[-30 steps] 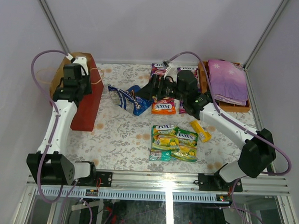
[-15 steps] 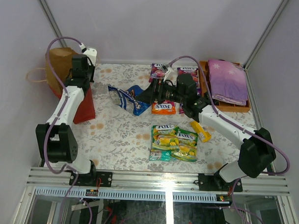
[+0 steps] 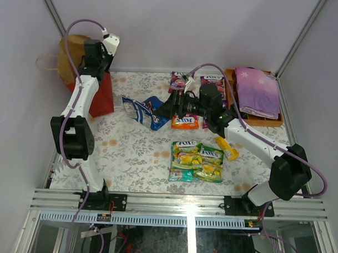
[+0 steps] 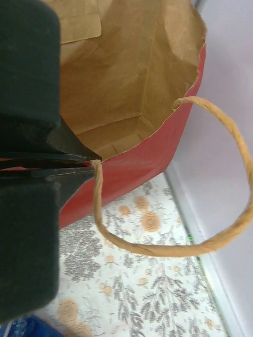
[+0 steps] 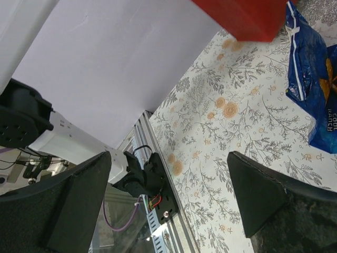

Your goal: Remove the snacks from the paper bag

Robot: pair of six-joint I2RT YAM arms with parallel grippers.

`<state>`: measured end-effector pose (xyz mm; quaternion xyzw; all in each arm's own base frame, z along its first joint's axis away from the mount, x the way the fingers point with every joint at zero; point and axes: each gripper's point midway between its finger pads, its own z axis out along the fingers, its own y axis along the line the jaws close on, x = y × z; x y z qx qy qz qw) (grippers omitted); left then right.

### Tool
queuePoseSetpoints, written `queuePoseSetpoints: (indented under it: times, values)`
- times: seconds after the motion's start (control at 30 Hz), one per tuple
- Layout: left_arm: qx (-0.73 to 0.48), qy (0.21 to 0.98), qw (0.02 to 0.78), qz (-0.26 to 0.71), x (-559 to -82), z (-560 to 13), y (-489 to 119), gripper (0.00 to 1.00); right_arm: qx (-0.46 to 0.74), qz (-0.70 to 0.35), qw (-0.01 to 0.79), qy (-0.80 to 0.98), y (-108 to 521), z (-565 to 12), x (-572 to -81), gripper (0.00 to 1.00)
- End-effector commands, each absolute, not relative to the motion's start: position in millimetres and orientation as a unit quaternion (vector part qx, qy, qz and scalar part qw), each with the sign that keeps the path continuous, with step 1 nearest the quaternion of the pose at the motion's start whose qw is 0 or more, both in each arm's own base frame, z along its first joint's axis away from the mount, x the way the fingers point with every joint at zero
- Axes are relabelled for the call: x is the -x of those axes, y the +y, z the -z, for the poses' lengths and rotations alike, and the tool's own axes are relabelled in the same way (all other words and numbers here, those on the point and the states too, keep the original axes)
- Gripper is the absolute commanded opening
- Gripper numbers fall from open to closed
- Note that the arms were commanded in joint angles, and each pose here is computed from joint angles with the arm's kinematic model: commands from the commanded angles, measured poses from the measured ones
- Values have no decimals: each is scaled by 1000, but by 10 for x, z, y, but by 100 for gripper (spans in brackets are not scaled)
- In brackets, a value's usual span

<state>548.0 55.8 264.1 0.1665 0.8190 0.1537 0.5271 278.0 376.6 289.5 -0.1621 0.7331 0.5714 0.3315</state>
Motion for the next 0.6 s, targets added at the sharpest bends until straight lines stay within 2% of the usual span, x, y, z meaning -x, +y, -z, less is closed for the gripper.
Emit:
queuePoseSetpoints:
  times: [0.0, 0.27, 0.57]
  values:
    - [-212, 811, 526, -146, -5676, -2714, 542, 0, 184, -580, 331, 722, 3790, -2883, -2748, 100]
    - [-228, 811, 510, -173, -5693, -2623, 655, 0, 192, -585, 312, 723, 3836, -2780, -2733, 99]
    - [-172, 818, 511, -203, -5617, -2635, 1053, 0, 198, -603, 302, 712, 3835, -2789, -2644, 100]
